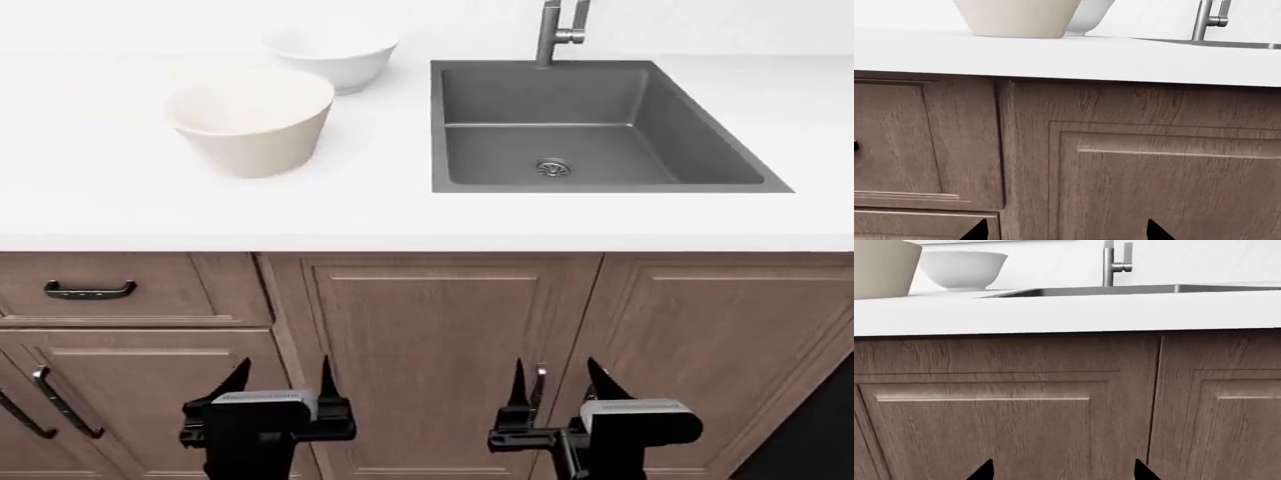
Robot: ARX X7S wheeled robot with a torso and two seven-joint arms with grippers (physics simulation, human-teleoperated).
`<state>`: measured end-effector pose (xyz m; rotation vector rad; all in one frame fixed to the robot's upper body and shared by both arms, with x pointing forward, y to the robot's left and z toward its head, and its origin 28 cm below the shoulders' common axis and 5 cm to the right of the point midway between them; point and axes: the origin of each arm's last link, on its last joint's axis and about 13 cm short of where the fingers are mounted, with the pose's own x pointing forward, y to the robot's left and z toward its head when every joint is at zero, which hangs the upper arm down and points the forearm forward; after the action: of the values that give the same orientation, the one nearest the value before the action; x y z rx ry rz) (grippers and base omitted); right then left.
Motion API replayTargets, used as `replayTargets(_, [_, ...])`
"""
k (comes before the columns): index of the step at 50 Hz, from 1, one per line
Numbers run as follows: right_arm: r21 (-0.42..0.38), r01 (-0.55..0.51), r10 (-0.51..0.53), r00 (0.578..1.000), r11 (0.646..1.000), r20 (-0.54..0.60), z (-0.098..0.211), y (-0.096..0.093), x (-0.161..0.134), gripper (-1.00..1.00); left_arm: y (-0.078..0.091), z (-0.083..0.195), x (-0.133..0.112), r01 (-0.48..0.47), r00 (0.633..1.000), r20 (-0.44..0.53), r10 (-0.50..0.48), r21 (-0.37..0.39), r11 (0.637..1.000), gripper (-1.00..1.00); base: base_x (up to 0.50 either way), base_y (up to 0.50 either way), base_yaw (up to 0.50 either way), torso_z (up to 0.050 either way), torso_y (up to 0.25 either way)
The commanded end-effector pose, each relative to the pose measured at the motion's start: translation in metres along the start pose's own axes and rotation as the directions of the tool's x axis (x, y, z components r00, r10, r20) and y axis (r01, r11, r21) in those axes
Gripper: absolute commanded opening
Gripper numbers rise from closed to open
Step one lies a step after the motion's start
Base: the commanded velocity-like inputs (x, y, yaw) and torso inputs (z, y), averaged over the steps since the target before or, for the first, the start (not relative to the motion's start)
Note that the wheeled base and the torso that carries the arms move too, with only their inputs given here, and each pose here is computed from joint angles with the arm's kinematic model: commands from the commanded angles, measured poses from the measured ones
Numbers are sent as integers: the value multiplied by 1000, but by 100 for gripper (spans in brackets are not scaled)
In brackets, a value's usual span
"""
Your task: Stack the bowls in the sink.
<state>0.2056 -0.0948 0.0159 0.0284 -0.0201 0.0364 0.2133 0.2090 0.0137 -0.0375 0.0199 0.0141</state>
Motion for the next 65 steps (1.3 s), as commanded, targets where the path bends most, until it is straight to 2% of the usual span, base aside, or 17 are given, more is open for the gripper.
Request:
replayTargets(1, [9, 6, -6, 1000, 1000, 6, 1, -2, 2, 100, -2, -1, 0, 4, 1000, -3, -4, -8, 1000, 100, 0, -129, 0, 0, 0])
replayTargets(9, [-21, 38, -37, 997, 999, 62, 17, -2, -1, 100, -3, 23, -6, -8, 998, 66, 11, -51, 999, 100, 0, 0, 0, 0, 0])
replayTargets(10, [-42, 36, -32, 996, 998, 89, 32, -1, -2, 100, -2, 38, -9, -16, 996, 91, 25, -96, 995, 100, 0, 0, 0, 0, 0])
replayTargets(15, [-129, 49, -19, 974, 991, 225, 100, 1, -9, 100, 7, 117, -25, -60, 970, 228, 80, -95, 994, 100, 0, 0, 0, 0, 0])
replayTargets(20, [-136, 73, -24, 945, 988, 327, 156, -3, -26, 100, 22, 201, -41, -58, 934, 351, 68, -38, 998, 100, 0, 0, 0, 0, 0])
replayTargets(24, [-132, 56, -6, 936, 990, 352, 179, -4, -27, 100, 35, 246, -43, -47, 926, 365, 93, -131, 990, 100, 0, 0, 0, 0, 0])
replayTargets(26, [-208, 153, -62, 920, 966, 386, 206, -14, -18, 100, 41, 275, -40, -59, 942, 319, 101, -139, 989, 100, 0, 0, 0, 0, 0])
replayTargets(28, [-141, 268, -193, 896, 953, 400, 233, -18, -13, 100, 46, 301, -35, -103, 924, 358, 135, -107, 989, 100, 0, 0, 0, 0, 0])
replayTargets(29, [-112, 266, -207, 904, 957, 374, 246, -18, -7, 100, 48, 313, -31, -76, 930, 350, 114, -120, 990, 100, 0, 0, 0, 0, 0])
replayTargets(31, [-101, 93, -61, 956, 991, 286, 264, -14, -2, 100, 52, 329, -20, 10, 940, 339, 34, -128, 992, 100, 0, 0, 0, 0, 0])
replayTargets(32, [-61, 12, 3, 970, 998, 241, 275, -14, 0, 100, 54, 335, -14, -22, 940, 337, 60, -115, 993, 100, 0, 0, 0, 0, 0])
replayTargets(33, [-38, -1, 10, 969, 999, 246, 280, -16, 2, 100, 54, 337, -11, -26, 946, 319, 56, -99, 995, 100, 0, 0, 0, 0, 0])
replayTargets(34, [-40, -21, 31, 970, 999, 242, 291, -18, 5, 100, 57, 345, -6, -47, 947, 307, 98, -167, 985, 100, 43, 0, 0, 0, 0])
replayTargets(40, [-107, 4, 15, 984, 994, 180, 317, -26, 26, 100, 58, 362, 17, -66, 973, 219, 71, -28, 997, 100, 326, 0, 0, 0, 0])
replayTargets(46, [-136, 37, -28, 997, 990, 70, 318, -30, 53, 100, 63, 376, 38, -128, 977, 166, 131, -28, 991, 100, 500, 0, 0, 0, 0])
replayTargets(54, [-197, 35, -35, 999, 980, 7, 322, -28, 58, 100, 71, 385, 36, -156, 976, 159, 150, 26, 987, 100, 500, 0, 0, 0, 0])
replayTargets(65, [-184, 0, -2, 1000, 983, -9, 317, -23, 61, 100, 77, 384, 33, -160, 976, 150, 155, 24, 987, 100, 500, 0, 0, 0, 0])
